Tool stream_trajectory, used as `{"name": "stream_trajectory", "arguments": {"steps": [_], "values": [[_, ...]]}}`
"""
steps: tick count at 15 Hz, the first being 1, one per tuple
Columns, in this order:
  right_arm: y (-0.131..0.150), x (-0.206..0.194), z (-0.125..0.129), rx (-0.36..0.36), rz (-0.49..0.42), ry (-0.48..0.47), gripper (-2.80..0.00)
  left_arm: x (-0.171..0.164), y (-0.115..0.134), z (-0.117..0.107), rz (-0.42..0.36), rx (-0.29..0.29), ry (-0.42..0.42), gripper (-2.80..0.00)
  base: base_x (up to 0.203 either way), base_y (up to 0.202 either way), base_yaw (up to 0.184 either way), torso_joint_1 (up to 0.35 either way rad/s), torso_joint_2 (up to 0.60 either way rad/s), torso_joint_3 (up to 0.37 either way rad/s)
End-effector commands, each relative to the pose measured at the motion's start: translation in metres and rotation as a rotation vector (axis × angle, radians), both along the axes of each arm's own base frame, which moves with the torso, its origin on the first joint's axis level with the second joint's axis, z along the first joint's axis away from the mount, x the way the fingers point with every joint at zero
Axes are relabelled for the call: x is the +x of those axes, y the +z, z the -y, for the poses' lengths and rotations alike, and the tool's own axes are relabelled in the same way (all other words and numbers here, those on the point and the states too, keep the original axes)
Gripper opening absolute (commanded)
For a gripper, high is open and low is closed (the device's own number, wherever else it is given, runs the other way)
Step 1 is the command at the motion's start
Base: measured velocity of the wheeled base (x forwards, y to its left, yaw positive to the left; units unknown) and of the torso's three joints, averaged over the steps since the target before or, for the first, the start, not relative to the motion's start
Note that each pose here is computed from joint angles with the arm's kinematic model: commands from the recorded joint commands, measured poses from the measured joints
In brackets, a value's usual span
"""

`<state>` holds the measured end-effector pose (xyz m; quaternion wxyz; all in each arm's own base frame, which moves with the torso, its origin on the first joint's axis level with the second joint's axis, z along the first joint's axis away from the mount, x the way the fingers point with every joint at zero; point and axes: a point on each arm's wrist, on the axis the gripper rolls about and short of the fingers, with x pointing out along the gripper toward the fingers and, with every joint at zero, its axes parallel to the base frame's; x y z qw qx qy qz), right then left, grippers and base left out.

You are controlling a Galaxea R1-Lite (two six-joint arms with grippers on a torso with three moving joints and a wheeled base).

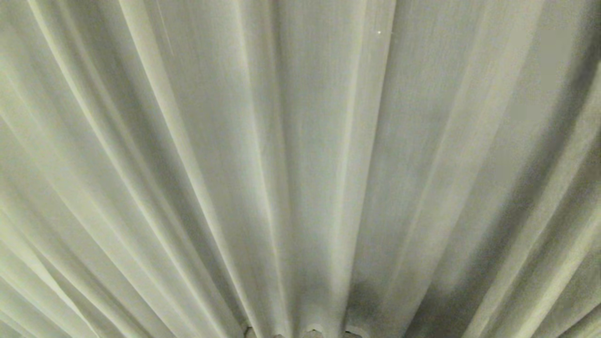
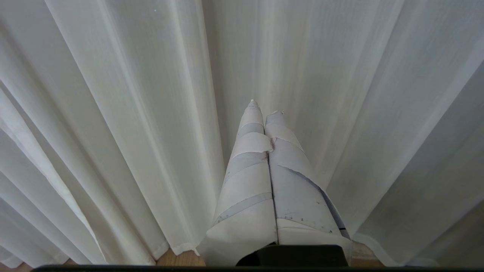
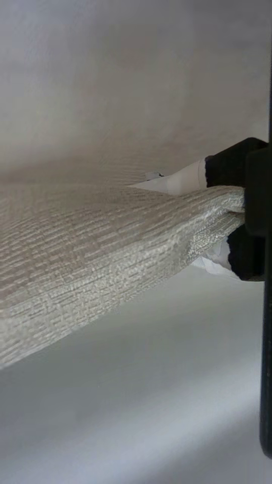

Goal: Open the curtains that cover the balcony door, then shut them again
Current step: Close the outer curtains on both sides

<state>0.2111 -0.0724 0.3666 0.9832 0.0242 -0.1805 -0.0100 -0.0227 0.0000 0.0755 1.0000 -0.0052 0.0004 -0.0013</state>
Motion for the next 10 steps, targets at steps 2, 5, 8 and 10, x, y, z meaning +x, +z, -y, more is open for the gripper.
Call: {"name": "stream_trajectory", "arguments": {"steps": [2,5,8,10], "values": [[0.006,-0.020,-0.040,-0.078,0.046,0.129,-2.80,0.000,0.000,0.000,0.001,0.000,0.000,-2.80,0.000,0.000,0.000,0.000,0.00,0.000],[0.000,-0.023,-0.075,-0.172,0.054,0.246,-2.80,0.000,0.000,0.000,0.001,0.000,0.000,-2.80,0.000,0.000,0.000,0.000,0.00,0.000],[-0.013,-0.003,-0.108,-0.273,0.030,0.286,-2.80,0.000,0.000,0.000,0.001,-0.001,0.000,-2.80,0.000,0.000,0.000,0.000,0.00,0.000],[-0.020,0.017,-0.127,-0.323,0.007,0.279,-2.80,0.000,0.000,0.000,0.001,0.000,0.000,-2.80,0.000,0.000,0.000,0.000,0.00,0.000]]}}
